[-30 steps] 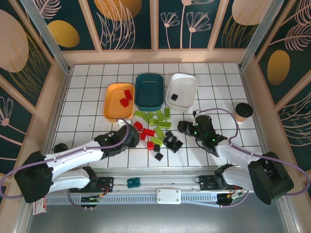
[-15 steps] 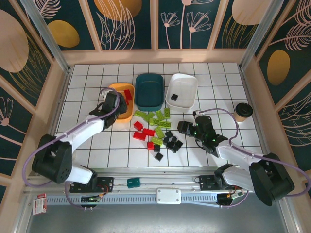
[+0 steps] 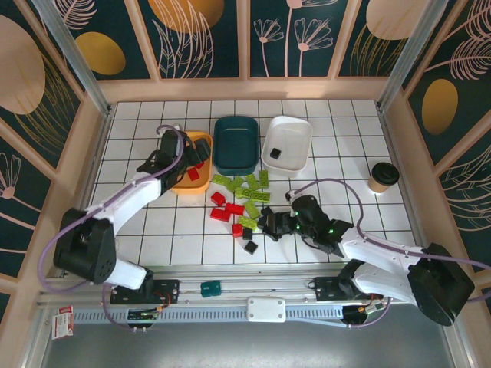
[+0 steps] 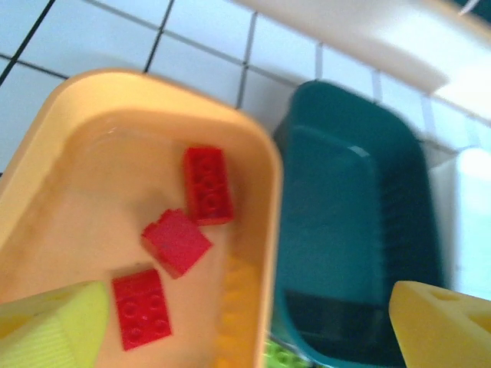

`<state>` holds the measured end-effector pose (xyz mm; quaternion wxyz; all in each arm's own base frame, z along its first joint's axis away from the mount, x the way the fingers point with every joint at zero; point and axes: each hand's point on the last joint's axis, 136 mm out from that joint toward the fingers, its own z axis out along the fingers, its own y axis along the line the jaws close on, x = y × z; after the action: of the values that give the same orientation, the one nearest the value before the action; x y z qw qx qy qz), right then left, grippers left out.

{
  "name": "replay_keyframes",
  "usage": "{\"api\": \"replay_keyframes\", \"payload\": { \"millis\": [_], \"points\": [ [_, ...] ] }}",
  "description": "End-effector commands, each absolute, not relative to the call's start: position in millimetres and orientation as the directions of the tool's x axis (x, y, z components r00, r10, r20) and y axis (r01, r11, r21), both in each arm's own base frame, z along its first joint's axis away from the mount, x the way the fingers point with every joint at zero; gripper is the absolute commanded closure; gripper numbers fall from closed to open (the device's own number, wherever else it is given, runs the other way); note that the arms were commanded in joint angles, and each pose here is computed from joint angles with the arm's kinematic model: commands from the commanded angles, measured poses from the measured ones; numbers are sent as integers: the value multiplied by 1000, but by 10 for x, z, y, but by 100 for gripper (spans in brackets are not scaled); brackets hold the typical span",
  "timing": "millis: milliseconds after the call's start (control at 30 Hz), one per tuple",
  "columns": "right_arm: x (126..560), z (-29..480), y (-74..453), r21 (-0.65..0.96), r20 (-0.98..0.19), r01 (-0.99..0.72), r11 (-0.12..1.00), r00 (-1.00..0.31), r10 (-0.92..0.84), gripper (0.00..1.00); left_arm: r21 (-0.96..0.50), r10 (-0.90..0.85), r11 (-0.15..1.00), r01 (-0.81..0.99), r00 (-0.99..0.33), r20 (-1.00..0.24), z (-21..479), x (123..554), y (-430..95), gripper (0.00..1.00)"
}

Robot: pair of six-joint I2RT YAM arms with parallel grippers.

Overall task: Sort the legos into containers by color
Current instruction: Place the lego in the container, then pick up the lego from the bottom-center of the table.

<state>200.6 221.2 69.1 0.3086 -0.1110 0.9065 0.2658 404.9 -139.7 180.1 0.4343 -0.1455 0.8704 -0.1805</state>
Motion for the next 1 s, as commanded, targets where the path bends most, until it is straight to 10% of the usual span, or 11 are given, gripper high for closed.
{"api": "replay_keyframes", "payload": {
  "millis": [0, 400, 633, 967],
  "points": [
    [2009, 977, 2465, 393, -686, -443, 805, -725, -64, 33, -512, -413, 859, 4, -584, -699, 2012, 3777, -1587, 1],
    [2148, 994, 3268, 217, -731, -558, 801, -637, -245, 38, -596, -482, 803, 1, -586, -651, 1768, 2902, -1335, 1],
    [2557, 787, 3146, 157, -677, -478, 864, -689, -258, 58, -587, -484, 808, -41, -614, -623, 1498, 2703, -1231, 1],
    [2554, 410, 2968, 39, -587, -471, 881, -724, -362, 57, -580, -487, 812, -61, -618, -617, 1339, 2640, -1179, 1]
  ]
}}
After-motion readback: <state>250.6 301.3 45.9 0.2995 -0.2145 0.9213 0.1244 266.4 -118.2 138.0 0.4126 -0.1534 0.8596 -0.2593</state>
